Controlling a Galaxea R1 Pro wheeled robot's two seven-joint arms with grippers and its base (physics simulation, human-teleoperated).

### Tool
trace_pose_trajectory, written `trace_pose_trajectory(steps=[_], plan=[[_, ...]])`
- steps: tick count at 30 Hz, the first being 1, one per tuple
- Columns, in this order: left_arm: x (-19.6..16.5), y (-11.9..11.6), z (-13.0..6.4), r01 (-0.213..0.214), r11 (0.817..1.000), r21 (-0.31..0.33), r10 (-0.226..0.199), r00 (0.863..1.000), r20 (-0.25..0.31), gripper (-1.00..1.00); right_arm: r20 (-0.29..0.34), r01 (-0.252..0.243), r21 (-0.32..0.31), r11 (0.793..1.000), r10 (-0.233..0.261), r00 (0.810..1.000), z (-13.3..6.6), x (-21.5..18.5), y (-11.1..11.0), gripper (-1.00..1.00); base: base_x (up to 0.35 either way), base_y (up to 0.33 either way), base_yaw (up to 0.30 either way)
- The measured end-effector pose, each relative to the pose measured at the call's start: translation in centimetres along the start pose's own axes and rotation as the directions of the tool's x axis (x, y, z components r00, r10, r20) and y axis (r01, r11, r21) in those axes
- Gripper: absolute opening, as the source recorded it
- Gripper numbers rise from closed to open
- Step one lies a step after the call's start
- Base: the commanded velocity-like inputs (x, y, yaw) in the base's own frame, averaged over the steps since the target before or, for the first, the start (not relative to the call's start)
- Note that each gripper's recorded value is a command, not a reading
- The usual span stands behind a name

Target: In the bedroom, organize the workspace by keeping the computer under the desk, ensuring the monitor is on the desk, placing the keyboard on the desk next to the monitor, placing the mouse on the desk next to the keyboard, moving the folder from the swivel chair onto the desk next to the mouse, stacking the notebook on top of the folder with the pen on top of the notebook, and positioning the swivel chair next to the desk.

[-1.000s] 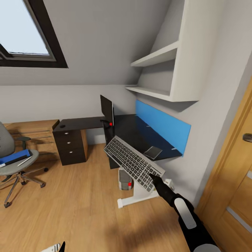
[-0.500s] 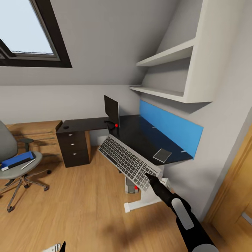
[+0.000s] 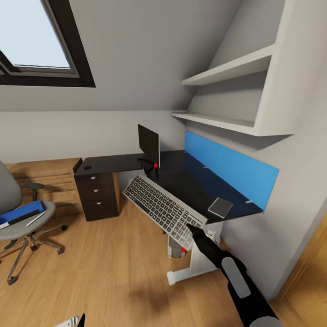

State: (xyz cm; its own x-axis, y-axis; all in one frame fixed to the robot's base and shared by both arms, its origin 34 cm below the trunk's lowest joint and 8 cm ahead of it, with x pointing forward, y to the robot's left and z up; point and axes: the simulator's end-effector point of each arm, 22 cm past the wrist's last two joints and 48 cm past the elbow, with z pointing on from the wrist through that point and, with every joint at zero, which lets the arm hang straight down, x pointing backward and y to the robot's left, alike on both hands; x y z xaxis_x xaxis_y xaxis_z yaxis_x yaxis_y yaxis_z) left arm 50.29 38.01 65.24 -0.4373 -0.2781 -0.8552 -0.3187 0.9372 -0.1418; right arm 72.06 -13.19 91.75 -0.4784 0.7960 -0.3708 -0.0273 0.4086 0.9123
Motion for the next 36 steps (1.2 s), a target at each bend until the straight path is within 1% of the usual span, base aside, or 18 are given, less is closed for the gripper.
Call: trace_pose_trajectory(steps=[4,7,17,22,25,36], plan=[[0.0,0.0,0.0,0.000,1.000,0.000,0.000,1.000,0.000,1.00,-0.038,0.026,-0.013,1.000,-0.026,0.999,0.4,1.7,0.8,-1.00,0.062,0.009,0.000],[0.0,0.0,0.0,0.000,1.000,0.000,0.000,1.000,0.000,1.00,-0.053,0.034,-0.021,0.999,-0.035,0.998,0.6,2.4,1.1,-1.00,0.018,0.003,0.000],[0.0,0.0,0.0,0.000,1.000,0.000,0.000,1.000,0.000,1.00,-0.059,0.034,-0.022,0.999,-0.035,0.998,0.6,2.6,0.9,-1.00,0.003,0.012,0.000],[0.0,0.0,0.0,0.000,1.000,0.000,0.000,1.000,0.000,1.00,-0.062,0.034,-0.022,0.999,-0.035,0.997,0.6,2.8,1.0,-1.00,0.000,0.230,0.000],[0.0,0.0,0.0,0.000,1.000,0.000,0.000,1.000,0.000,1.00,-0.063,0.032,-0.022,0.999,-0.034,0.997,0.6,2.8,1.0,-1.00,0.000,0.099,0.000],[0.0,0.0,0.0,0.000,1.000,0.000,0.000,1.000,0.000,1.00,-0.061,0.034,-0.021,0.999,-0.035,0.998,0.6,2.7,0.9,-1.00,0.000,0.013,0.001]])
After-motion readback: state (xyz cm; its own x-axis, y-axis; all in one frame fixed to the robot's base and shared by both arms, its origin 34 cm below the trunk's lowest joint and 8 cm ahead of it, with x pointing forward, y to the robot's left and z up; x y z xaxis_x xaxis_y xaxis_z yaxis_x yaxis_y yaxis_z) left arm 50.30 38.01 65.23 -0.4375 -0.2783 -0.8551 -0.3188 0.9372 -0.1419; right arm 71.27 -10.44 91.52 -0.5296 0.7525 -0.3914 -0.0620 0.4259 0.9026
